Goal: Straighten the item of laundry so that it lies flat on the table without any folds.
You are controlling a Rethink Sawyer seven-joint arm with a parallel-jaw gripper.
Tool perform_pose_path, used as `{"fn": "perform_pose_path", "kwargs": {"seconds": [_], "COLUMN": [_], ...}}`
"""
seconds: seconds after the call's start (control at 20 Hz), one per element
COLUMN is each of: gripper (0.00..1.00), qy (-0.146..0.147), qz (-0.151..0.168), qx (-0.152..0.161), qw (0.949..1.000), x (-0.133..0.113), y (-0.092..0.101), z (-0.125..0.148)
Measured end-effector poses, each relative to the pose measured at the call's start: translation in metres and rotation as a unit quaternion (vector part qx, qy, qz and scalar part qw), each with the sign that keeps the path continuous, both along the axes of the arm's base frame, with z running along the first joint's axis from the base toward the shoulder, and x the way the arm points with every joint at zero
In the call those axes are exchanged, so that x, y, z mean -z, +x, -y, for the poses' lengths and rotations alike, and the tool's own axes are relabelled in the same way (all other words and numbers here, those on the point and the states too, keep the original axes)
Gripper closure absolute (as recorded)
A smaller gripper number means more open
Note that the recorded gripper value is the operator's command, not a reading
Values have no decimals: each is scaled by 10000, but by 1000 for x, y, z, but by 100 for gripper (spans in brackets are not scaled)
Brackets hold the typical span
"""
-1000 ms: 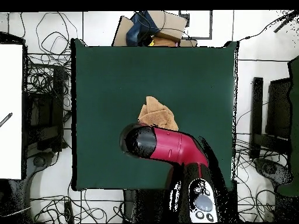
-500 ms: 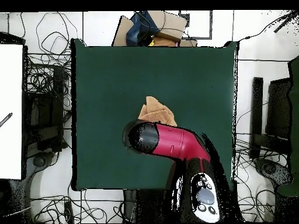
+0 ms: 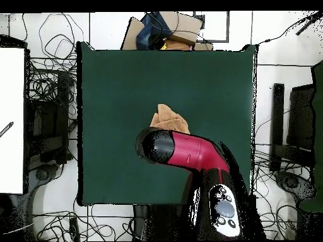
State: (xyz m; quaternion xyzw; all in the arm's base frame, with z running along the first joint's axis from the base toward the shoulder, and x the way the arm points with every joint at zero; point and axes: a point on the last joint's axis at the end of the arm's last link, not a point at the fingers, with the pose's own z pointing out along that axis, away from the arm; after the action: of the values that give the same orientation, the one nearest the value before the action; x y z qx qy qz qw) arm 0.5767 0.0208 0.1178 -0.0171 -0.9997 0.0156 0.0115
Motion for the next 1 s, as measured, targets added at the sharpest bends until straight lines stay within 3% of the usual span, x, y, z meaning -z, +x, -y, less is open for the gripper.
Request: {"fn": "perform_pose_path", "kwargs": {"seconds": [1.0], "gripper": [0], "qy": [-60], "qz": [-12], "qx": [111], "qw": [9999], "x": [9], "y": [7], "z": [17]}}
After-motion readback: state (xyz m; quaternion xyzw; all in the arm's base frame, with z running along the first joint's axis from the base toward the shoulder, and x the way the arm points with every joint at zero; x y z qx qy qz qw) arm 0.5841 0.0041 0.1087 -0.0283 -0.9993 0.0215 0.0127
